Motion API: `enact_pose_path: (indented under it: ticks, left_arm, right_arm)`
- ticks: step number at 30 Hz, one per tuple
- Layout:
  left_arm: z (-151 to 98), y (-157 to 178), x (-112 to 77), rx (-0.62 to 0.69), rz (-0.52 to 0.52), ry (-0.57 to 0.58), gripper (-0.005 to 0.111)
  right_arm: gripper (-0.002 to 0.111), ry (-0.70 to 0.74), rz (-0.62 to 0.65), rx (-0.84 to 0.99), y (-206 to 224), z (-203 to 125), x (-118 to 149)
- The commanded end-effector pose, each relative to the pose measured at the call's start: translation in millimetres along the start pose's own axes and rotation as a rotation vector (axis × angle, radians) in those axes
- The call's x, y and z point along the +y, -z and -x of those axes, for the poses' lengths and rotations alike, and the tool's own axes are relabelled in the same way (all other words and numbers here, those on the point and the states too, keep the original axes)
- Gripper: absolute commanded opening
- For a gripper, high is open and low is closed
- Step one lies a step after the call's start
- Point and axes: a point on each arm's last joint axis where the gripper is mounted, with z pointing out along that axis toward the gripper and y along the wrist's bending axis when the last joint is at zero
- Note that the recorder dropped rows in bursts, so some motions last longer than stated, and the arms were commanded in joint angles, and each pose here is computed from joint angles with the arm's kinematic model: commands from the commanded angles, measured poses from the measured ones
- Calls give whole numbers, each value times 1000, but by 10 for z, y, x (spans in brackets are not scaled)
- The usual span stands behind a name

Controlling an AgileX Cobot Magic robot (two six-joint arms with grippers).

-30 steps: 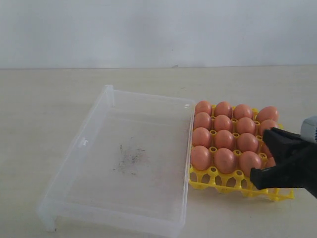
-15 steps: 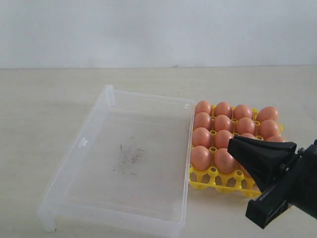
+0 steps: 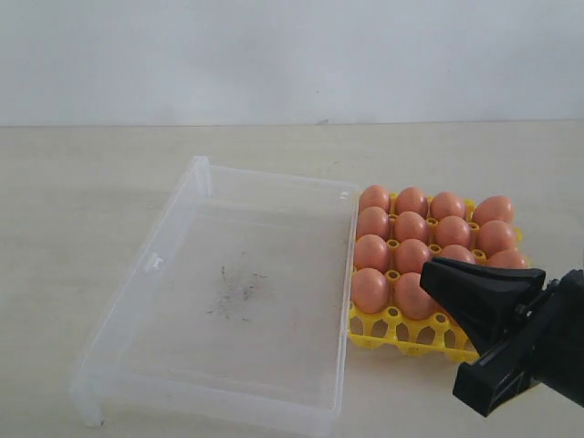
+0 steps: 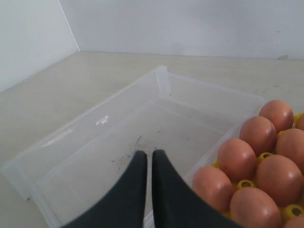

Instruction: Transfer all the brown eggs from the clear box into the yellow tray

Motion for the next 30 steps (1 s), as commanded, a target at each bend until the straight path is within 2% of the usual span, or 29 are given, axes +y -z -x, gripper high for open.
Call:
enact_pose_path:
  ticks: [1,13,24,27,30]
  left_arm:
    - [-8,1,0,-1,-2,18,4]
    - [-8,1,0,-1,-2,18,4]
    - [-8,1,0,-1,-2,18,4]
    - [-8,1,0,-1,-2,18,4]
    - [-8,1,0,-1,-2,18,4]
  right_arm:
    - [1,-2,2,-3,11,-4,1]
    - [1,1,0,-32,51,42,9]
    - [1,43,-79,-319,389,390,-33]
    - [1,56,-165,-298,492,382,-90]
    - [1,123,-328,-200,636,300,-193]
